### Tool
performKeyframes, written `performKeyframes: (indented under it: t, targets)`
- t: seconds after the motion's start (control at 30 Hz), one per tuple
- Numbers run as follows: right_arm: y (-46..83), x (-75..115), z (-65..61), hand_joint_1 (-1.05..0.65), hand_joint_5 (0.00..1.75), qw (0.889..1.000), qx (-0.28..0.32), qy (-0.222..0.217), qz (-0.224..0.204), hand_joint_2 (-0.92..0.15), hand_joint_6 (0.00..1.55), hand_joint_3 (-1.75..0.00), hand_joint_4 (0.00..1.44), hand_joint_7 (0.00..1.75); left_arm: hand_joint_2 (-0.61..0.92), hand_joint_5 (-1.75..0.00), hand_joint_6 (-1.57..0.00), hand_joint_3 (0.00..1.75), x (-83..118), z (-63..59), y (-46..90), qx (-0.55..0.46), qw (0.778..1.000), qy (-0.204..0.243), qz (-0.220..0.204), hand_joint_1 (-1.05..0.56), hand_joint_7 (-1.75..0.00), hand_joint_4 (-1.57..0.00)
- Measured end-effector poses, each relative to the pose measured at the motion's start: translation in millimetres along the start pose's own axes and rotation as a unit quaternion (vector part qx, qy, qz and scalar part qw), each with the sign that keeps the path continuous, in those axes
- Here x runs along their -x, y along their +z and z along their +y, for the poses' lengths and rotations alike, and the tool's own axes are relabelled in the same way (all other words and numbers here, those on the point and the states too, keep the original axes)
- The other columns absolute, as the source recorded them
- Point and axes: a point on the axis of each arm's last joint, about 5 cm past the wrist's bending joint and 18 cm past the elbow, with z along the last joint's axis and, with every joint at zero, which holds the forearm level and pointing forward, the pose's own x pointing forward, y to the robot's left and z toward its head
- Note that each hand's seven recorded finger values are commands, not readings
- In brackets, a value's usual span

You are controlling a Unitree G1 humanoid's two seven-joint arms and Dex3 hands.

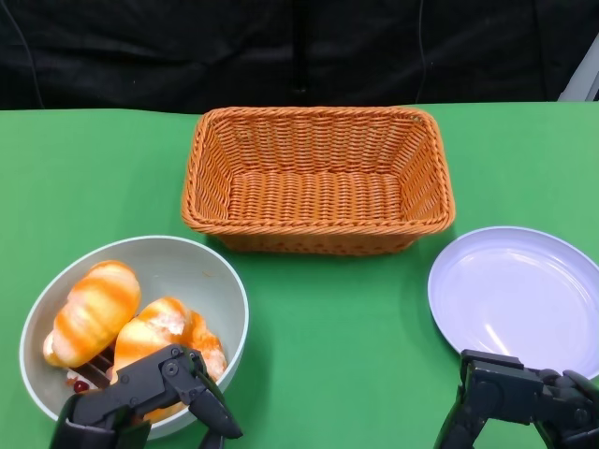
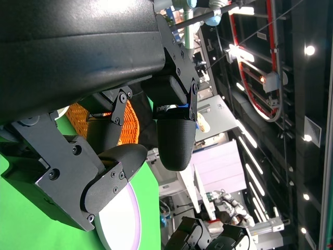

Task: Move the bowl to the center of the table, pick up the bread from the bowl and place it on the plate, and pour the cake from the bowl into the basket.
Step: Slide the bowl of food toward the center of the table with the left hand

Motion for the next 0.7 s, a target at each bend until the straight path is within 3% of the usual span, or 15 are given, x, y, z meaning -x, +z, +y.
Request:
performKeyframes:
  t: [0.17, 0.53, 0.63, 0.7]
  targets:
    - [0.0, 0.2, 0.1, 0.09, 1.69, 1.0, 0.0, 0.0, 0.0, -0.05, 0.86, -1.75, 0.88, 1.33, 0.29, -1.6, -0.78, 1.33, 0.8, 0.0, 0.1, 0.001, 1.0, 0.001, 0.001, -0.05, -1.35, -0.78]
    - [0.1, 0.5, 0.3, 0.08, 1.68, 1.0, -0.001, -0.001, 0.001, -0.04, 0.86, -1.75, 0.88, 1.33, 0.28, -1.6, -0.79, 1.37, 2.2, -0.1, -0.2, 0.004, 1.0, 0.003, -0.001, -0.03, -1.33, -0.78]
    - [0.1, 0.7, 0.4, 0.08, 1.69, 1.0, -0.001, -0.001, 0.002, -0.04, 0.86, -1.75, 0.88, 1.33, 0.35, -1.52, -0.77, 1.18, 2.8, 0.2, -0.9, 0.006, 1.0, 0.005, 0.0, -0.09, -1.26, -0.76]
    - [0.2, 1.1, 0.5, 0.08, 1.69, 1.0, -0.001, -0.002, 0.003, -0.04, 0.86, -1.75, 0.88, 1.33, 0.58, -1.37, -0.74, 0.72, 2.9, 1.0, -0.7, 0.004, 1.0, 0.006, -0.001, -0.23, -1.16, -0.74]
